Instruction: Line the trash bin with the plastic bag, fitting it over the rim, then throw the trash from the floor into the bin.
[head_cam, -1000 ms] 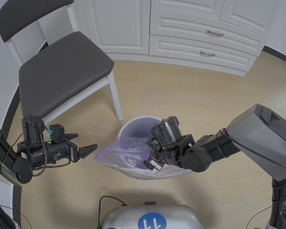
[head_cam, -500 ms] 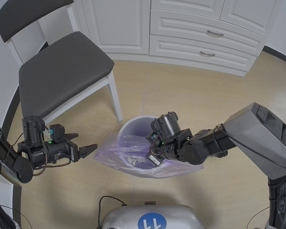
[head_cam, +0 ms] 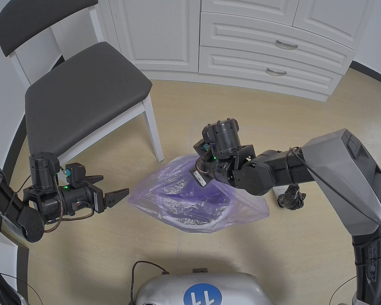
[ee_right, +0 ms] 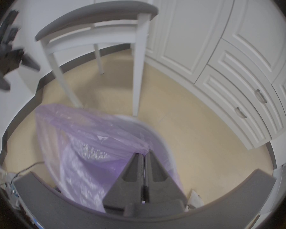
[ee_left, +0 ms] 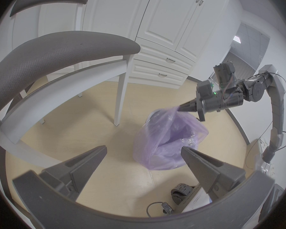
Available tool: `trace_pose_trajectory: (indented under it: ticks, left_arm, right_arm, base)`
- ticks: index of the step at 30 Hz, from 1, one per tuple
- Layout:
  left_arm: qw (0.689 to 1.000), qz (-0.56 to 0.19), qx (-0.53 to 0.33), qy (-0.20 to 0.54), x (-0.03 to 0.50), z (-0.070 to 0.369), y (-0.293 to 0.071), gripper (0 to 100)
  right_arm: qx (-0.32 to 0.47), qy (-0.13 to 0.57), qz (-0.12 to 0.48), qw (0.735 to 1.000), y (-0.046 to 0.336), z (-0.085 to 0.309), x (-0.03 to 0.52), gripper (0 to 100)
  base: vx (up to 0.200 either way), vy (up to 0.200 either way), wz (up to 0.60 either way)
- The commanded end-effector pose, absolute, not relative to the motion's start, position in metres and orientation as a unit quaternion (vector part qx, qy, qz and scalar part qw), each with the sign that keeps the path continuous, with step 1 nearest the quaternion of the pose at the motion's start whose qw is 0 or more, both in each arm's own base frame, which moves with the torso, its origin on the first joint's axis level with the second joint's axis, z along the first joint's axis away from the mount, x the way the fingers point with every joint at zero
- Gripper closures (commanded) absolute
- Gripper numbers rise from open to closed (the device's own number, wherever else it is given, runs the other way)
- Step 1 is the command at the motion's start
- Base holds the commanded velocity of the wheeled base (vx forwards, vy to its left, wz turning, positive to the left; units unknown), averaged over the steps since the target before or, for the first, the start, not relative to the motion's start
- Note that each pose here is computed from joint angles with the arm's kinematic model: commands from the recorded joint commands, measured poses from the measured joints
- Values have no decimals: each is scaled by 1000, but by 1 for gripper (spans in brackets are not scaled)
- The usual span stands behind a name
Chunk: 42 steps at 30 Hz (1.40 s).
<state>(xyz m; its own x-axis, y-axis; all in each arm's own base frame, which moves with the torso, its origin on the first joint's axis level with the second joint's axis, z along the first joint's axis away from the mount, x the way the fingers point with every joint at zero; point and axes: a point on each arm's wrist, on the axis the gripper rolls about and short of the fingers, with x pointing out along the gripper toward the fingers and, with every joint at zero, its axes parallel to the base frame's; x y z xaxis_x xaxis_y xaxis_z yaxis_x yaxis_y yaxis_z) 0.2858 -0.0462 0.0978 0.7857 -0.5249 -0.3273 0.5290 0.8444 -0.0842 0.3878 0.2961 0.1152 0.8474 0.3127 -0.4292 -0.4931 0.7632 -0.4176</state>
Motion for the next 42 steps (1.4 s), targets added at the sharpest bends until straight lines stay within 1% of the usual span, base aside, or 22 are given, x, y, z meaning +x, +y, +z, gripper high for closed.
trace_pose_trajectory:
  ticks: [1,4,7,12,13,14,16,28,29,32,34,37,39,42]
  left_arm:
    - [951,-259,3,172,288,98,-45,0]
    - [951,-259,4,170,286,100,-45,0]
    - [951,-259,3,170,287,99,-45,0]
    - [950,-260,4,172,287,98,-46,0]
    - [950,-260,4,172,287,98,-46,0]
    - [949,-262,5,173,286,98,-47,0]
    - [949,-262,4,174,286,98,-47,0]
    - [949,-262,4,174,286,98,-47,0]
    - [949,-262,5,173,287,98,-47,0]
    - [949,-262,4,174,286,97,-47,0]
    - [949,-262,5,175,285,97,-47,0]
    - [949,-260,7,181,282,95,-47,0]
    - [949,-255,8,183,280,94,-46,0]
    - [950,-253,9,182,280,95,-46,0]
  right_arm:
    - [-229,139,181,946,311,105,422,100]
    - [-218,121,171,953,313,111,431,100]
    - [-227,125,145,955,309,98,438,100]
    - [-233,38,117,965,301,90,457,100]
    - [-233,38,117,965,301,90,457,100]
    - [-233,4,106,967,300,87,462,100]
    - [-231,-19,96,968,297,86,465,100]
    - [-197,-82,93,972,303,110,458,100]
    - [-194,-87,93,973,305,114,456,0]
    - [-185,-97,98,973,312,127,447,0]
    - [-185,-104,98,972,310,145,443,0]
    - [-219,-67,116,967,303,160,427,0]
    - [-244,-24,136,960,295,173,407,0]
    - [-266,19,169,949,273,192,383,0]
  base:
    - [0,0,0]
    - [0,0,0]
    - [0,0,0]
    - [0,0,0]
    - [0,0,0]
    - [0,0,0]
    - [0,0,0]
    - [0,0,0]
    - [0,0,0]
    - [0,0,0]
    - [0,0,0]
    - [0,0,0]
    - [0,0,0]
    - [0,0,0]
